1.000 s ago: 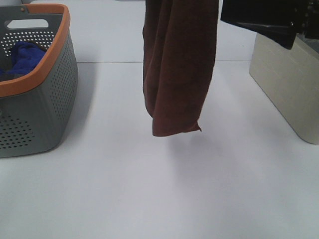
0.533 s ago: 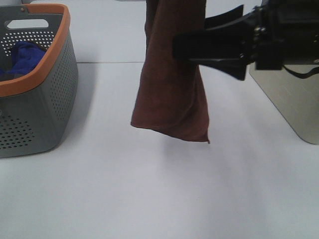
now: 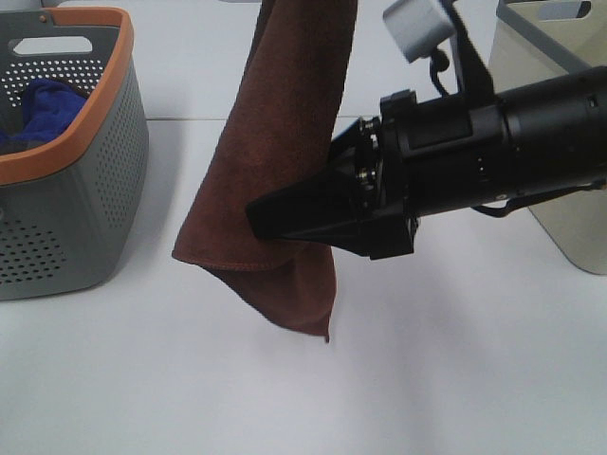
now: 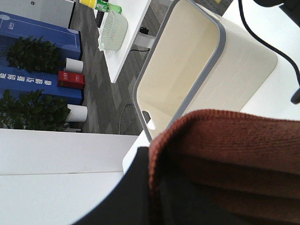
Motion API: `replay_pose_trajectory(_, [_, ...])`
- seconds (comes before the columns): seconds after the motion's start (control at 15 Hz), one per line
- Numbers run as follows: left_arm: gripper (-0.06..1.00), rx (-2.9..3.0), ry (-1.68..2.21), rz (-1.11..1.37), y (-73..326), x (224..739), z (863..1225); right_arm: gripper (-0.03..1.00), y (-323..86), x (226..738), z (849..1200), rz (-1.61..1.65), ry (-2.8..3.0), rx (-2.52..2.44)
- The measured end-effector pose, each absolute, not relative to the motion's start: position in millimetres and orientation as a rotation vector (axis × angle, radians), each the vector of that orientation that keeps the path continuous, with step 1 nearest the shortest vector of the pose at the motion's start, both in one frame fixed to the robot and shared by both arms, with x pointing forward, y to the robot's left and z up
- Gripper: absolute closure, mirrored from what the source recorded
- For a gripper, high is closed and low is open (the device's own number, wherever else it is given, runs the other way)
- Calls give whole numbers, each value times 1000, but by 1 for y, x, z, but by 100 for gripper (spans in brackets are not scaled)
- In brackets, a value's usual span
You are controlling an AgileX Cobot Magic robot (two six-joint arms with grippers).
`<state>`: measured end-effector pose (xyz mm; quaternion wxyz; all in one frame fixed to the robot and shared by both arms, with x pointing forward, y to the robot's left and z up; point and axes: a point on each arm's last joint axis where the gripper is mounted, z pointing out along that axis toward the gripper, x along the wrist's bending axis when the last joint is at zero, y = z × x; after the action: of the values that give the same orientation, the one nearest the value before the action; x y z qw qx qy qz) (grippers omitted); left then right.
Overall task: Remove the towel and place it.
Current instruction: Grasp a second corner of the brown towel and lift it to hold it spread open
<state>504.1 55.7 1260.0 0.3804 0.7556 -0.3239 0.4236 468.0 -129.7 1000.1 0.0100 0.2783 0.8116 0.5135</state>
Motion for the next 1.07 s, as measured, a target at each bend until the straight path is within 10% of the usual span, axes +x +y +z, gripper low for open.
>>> replay_pose_trajectory(0.33, [94,1969,-800,1083,58,506,1258,68,-130,468,984,1504,2636,975])
replay_pose_trajectory(1.07, [94,2034,-764,1060,60,508,1255,77,-147,456,1021,1416,2502,942])
